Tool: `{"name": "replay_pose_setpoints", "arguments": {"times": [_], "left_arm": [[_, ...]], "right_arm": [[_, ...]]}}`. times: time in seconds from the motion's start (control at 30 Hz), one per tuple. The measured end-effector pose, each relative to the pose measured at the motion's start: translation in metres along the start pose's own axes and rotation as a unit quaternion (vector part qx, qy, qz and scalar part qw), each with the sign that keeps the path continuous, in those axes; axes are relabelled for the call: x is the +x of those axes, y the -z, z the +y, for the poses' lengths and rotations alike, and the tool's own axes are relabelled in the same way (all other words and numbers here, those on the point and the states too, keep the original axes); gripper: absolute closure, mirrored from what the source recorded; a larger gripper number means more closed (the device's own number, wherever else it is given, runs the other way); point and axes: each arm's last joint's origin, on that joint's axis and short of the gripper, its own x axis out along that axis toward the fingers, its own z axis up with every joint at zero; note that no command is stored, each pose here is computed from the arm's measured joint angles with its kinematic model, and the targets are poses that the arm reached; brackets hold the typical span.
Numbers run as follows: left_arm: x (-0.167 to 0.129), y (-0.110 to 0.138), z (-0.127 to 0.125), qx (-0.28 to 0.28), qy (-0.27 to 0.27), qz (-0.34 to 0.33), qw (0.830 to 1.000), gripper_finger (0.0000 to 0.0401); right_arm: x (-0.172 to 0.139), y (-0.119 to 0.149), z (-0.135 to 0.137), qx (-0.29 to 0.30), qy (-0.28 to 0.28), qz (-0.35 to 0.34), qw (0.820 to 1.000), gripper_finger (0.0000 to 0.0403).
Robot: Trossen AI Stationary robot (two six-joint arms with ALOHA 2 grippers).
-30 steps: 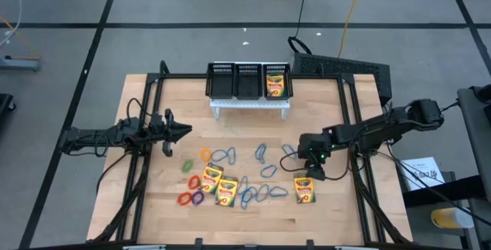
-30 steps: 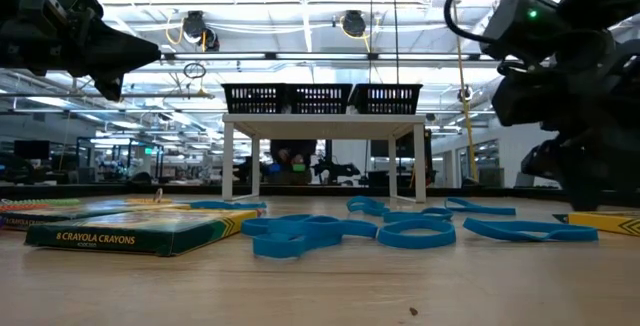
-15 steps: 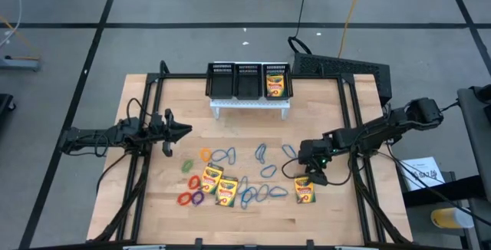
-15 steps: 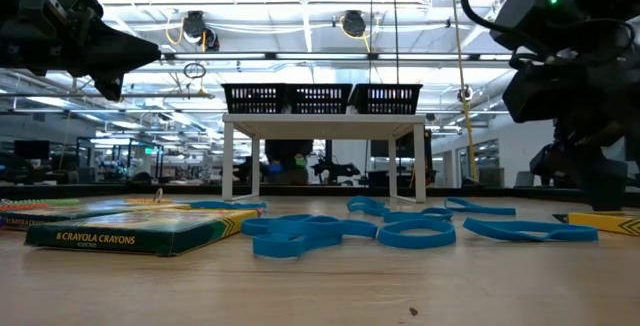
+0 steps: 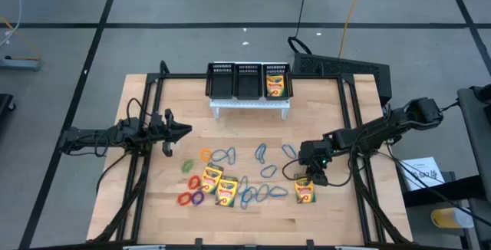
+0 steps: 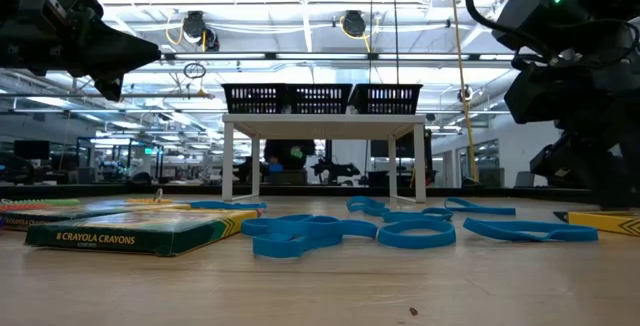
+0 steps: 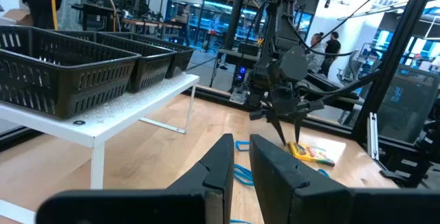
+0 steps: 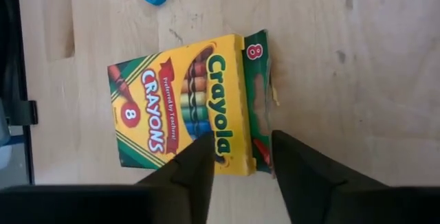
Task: Pick & Place Office Desk Supplies
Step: Put the crayon box into the right black bin
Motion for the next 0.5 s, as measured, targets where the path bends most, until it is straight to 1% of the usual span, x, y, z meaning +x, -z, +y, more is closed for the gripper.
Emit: {"name": "replay_pose_setpoints", "arguments": {"times": [0.2,0.5], "left_arm": [[0.0,0.0,0.0,0.0,0.0,0.0,1.0,0.0345],[0.0,0.0,0.0,0.0,0.0,0.0,1.0,0.0345]], "right_arm": [[0.0,-0.0001,0.0,-0.008,0.001,-0.001,1.0,0.0325],[0.0027,0.0057,-0.0038,-0.006,0.002,0.004,1.0,0.0381]]}}
